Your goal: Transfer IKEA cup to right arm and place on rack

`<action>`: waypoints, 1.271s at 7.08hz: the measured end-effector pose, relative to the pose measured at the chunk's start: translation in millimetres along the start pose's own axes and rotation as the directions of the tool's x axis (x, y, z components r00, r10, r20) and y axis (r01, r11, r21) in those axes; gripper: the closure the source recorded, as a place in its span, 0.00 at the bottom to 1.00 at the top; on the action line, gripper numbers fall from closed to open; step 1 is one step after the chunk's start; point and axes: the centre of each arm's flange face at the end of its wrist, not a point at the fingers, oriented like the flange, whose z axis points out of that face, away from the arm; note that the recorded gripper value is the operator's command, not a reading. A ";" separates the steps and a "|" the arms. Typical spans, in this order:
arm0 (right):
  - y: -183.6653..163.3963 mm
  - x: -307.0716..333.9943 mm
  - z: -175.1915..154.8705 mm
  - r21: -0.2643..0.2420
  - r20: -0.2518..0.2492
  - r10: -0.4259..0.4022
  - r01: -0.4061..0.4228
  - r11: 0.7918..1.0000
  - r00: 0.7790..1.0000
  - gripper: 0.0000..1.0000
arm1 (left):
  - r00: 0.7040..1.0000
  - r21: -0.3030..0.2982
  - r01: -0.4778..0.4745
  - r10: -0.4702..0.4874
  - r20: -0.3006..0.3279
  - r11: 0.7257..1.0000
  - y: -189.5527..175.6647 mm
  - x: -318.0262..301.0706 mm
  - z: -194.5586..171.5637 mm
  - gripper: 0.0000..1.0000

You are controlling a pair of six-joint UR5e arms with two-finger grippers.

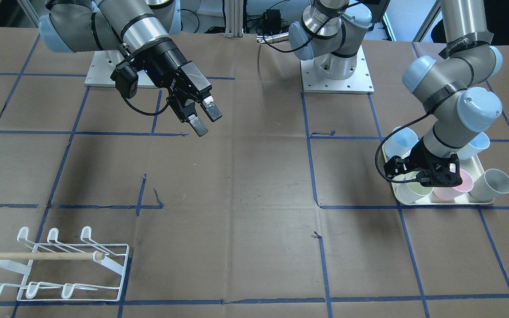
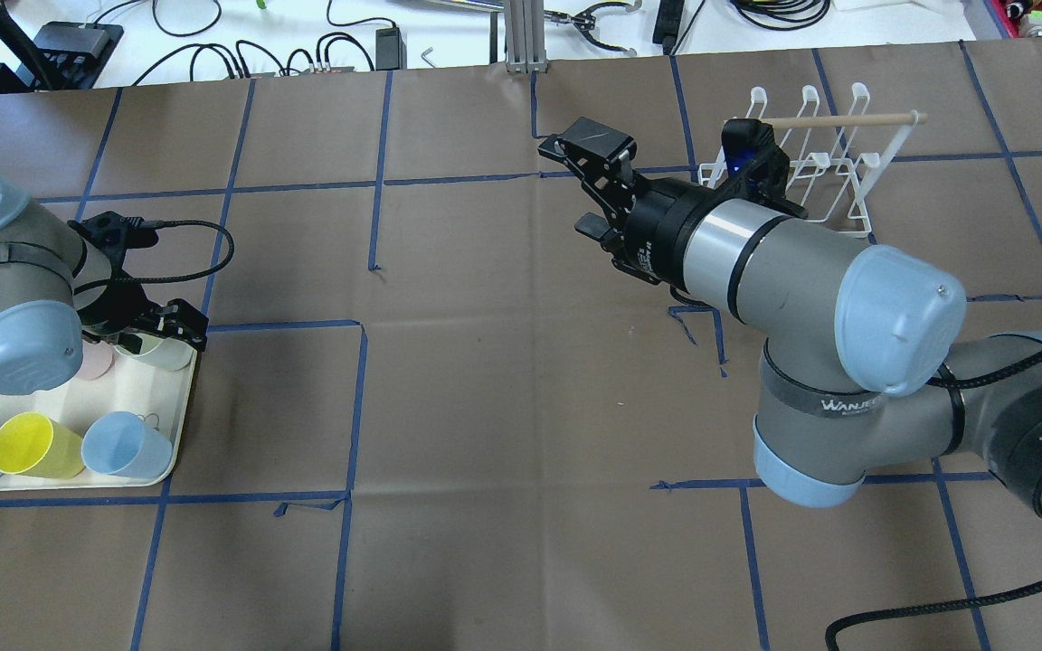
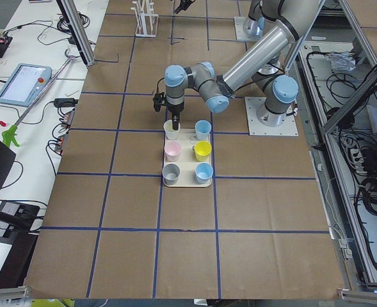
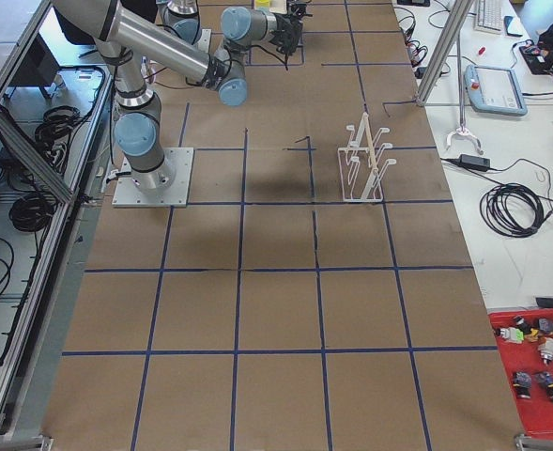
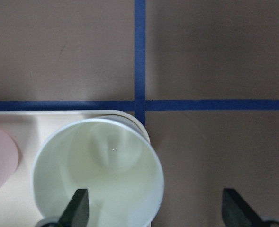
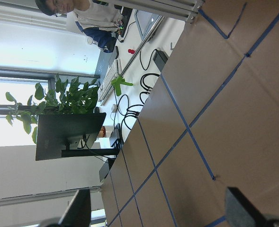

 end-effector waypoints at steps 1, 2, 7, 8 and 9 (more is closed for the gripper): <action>4.9 -1.2 -0.4 -0.002 0.018 -0.001 0.001 1.000 1.000 0.00 | 1.000 0.000 -0.001 0.001 0.002 1.000 -0.1 -0.2 0.1 0.87; 7.3 0.2 0.2 0.000 0.038 -0.008 0.008 1.000 0.999 0.00 | 1.000 0.000 -0.001 0.001 0.003 1.000 -0.5 -0.6 -0.4 0.95; 5.9 13.7 12.7 0.012 0.082 -0.032 0.031 0.999 0.996 0.00 | 1.000 0.045 -0.001 -0.001 0.030 0.999 -8.5 -4.8 -24.8 1.00; 5.9 13.6 12.9 0.012 0.083 -0.033 0.032 0.999 0.996 0.00 | 0.999 0.064 -0.002 -0.001 0.042 0.998 -10.3 -5.2 -38.1 1.00; 5.9 13.3 12.8 0.013 0.087 -0.035 0.034 0.999 0.996 0.00 | 0.999 0.087 -0.003 -0.001 0.054 0.996 -11.8 -5.1 -58.1 1.00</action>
